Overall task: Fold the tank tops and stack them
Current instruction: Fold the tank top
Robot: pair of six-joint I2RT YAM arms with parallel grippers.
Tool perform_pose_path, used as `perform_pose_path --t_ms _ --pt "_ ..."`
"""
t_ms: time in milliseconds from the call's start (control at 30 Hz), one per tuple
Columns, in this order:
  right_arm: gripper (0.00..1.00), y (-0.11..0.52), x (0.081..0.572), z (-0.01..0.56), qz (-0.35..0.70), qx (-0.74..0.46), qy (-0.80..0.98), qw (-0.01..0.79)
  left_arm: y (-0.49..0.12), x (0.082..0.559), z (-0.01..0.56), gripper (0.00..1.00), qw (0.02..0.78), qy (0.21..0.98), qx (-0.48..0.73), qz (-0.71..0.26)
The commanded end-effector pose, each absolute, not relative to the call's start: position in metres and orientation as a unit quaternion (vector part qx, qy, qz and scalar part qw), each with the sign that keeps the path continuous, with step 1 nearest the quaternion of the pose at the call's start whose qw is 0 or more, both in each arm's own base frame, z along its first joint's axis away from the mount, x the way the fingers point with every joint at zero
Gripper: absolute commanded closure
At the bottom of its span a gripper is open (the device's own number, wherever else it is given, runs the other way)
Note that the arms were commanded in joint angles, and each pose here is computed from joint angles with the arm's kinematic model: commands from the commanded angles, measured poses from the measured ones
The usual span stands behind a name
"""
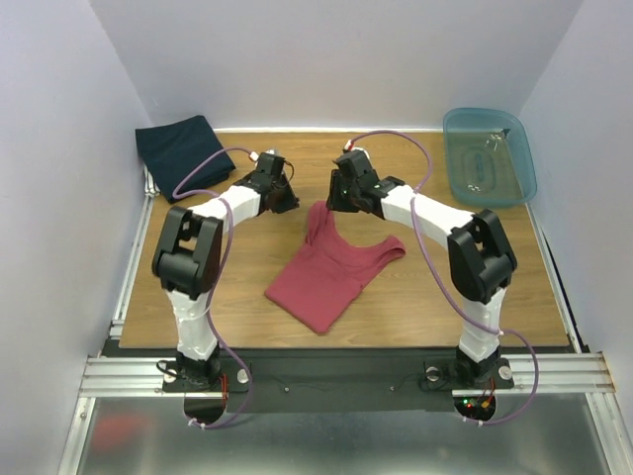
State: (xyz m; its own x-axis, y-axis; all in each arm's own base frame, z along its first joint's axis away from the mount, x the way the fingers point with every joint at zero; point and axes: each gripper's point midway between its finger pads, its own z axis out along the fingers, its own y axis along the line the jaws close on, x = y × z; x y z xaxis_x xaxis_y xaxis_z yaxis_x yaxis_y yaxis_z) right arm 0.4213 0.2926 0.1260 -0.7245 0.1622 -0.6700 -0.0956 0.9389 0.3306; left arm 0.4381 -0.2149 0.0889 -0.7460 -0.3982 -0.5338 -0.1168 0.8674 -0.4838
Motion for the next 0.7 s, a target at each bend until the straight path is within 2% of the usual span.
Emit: perform_pose_path --t_ms 0,433,533,667 --pt "0.58 0.315 0.438 0.125 0.195 -0.002 0.909 0.369 -0.227 0.461 0.089 0.78 0.320 0.910 -0.117 -0.237" --pt "0.57 0.314 0.467 0.068 0.135 0.026 0.922 0.362 -0.258 0.475 0.062 0.79 0.279 0.910 -0.098 -0.290" --pt "0.60 0.308 0.468 0.060 0.122 0.033 0.924 0.362 -0.271 0.470 0.064 0.79 0.269 0.905 -0.086 -0.317" --pt "0.69 0.301 0.466 0.053 0.107 0.040 0.926 0.359 -0.283 0.467 0.076 0.79 0.274 0.893 -0.075 -0.348"
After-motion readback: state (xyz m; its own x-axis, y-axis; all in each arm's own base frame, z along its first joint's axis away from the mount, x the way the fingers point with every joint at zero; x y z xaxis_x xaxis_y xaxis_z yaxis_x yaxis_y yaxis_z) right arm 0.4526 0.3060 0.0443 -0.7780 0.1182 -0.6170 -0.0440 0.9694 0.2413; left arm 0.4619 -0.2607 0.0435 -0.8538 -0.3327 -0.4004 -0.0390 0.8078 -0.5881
